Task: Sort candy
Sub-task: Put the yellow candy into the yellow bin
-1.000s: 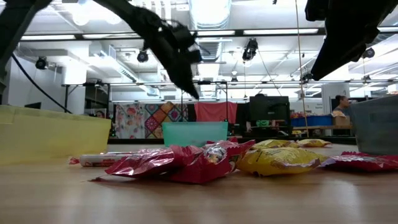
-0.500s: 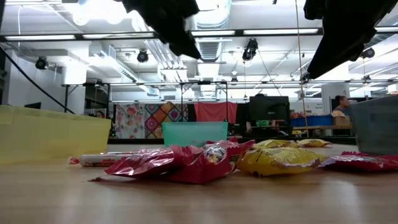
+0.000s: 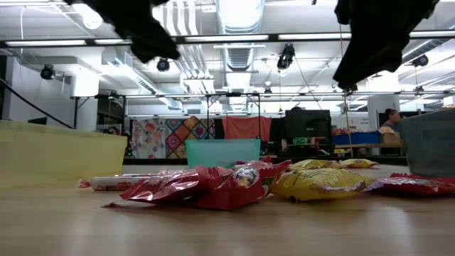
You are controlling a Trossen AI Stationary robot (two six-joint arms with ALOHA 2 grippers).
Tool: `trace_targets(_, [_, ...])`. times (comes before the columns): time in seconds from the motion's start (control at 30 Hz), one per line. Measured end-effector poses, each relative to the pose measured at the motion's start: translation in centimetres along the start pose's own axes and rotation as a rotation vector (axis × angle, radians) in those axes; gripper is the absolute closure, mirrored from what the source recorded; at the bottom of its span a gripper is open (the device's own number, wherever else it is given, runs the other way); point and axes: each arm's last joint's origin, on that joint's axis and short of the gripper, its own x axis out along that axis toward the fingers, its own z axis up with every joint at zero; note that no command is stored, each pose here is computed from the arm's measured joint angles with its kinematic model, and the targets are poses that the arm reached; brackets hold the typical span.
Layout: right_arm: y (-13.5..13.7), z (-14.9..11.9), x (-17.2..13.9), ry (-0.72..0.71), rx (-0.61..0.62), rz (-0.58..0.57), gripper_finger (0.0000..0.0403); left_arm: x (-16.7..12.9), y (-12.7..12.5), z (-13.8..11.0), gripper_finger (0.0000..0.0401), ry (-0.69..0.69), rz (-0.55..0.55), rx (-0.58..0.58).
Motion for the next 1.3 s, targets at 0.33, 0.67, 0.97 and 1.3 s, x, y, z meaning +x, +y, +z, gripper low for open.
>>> trace_targets(0.33, [-0.6, 0.7, 3.3, 0.036, 0.024, -0.097, 0.0236, -3.0, -3.7, -4.5, 0.0325, -0.126, 0.148, -0.129])
trace_targets(0.67, [-1.3, 0.7, 7.6, 0.128, 0.066, -0.18, 0.0236, -3.6, -4.4, -5.2, 0.0325, -0.171, 0.199, -0.15])
trace_targets(0.97, [-2.1, 0.5, 10.8, 0.201, 0.084, -0.213, 0.0236, -3.6, -4.1, -5.9, 0.0325, -0.103, 0.232, -0.095])
trace_targets(1.3, [-2.6, 0.0, 13.0, 0.242, 0.084, -0.232, 0.0236, -3.7, -3.6, -7.0, 0.0325, 0.004, 0.282, -0.018])
